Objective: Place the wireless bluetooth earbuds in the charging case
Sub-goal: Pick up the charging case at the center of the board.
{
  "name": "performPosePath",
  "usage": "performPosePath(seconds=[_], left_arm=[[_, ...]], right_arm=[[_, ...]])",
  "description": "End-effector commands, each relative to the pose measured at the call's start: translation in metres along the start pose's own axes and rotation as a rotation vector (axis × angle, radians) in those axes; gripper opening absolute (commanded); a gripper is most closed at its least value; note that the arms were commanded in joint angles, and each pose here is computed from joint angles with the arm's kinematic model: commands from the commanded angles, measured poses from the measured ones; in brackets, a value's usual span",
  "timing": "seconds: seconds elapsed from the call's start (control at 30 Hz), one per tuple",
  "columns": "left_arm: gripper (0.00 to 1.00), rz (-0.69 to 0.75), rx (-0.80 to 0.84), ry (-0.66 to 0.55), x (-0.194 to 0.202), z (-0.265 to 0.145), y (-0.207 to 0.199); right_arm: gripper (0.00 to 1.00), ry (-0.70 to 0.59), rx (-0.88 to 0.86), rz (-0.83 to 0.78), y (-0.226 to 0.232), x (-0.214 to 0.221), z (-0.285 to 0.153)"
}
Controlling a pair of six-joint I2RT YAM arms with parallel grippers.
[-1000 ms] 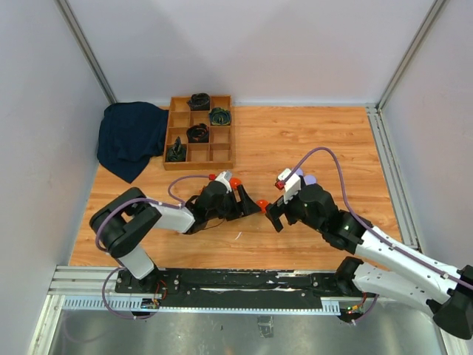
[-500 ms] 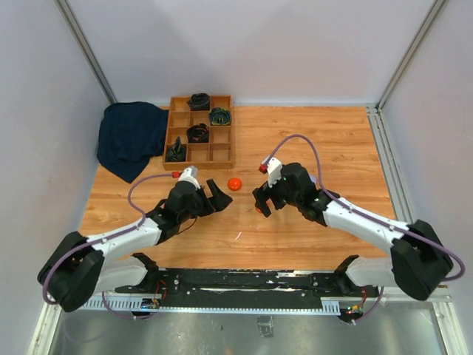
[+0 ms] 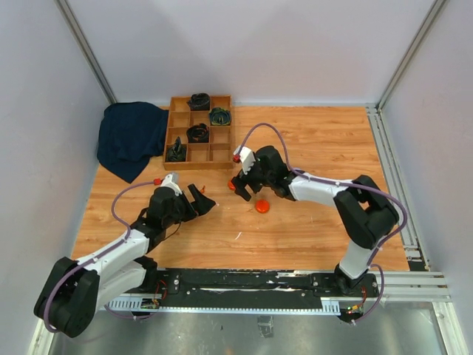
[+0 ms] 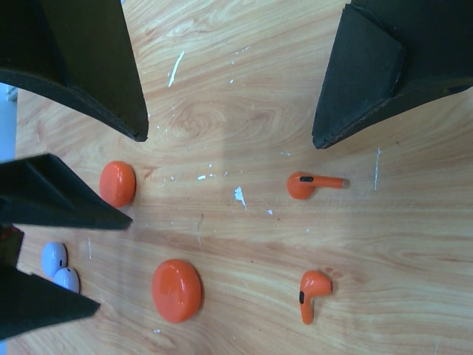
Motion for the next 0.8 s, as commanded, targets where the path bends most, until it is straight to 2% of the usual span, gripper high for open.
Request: performPosePath(seconds=[0.0, 0.37, 0.77], left_arm=[[0.97, 0.002, 0.075, -0.013, -0.001, -0.004, -0.003], [0.94, 0.005, 0.118, -0.036, -0.003, -0.009, -0.006], [0.93, 0.006, 0.170, -0.081, -0.011, -0.016, -0.015]], right_arm=[[0.84, -0.016, -0.039, -0.066, -0.007, -0.015, 0.019], [0.72, 0.079, -0.064, -0.036, -0.014, 0.005, 0.055], [0.46, 0.078, -0.076, -0.038, -0.012, 0.014, 0.055]])
Point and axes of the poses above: each gripper's point midway between its finger pads, its own z axis out along the fingers, its own y axis along the line the jaws close on, x = y × z, the point moved 5 cm from there along -z, back along the fingers, and after that the axes turned 12 degrees about z, right-handed, at the moved point
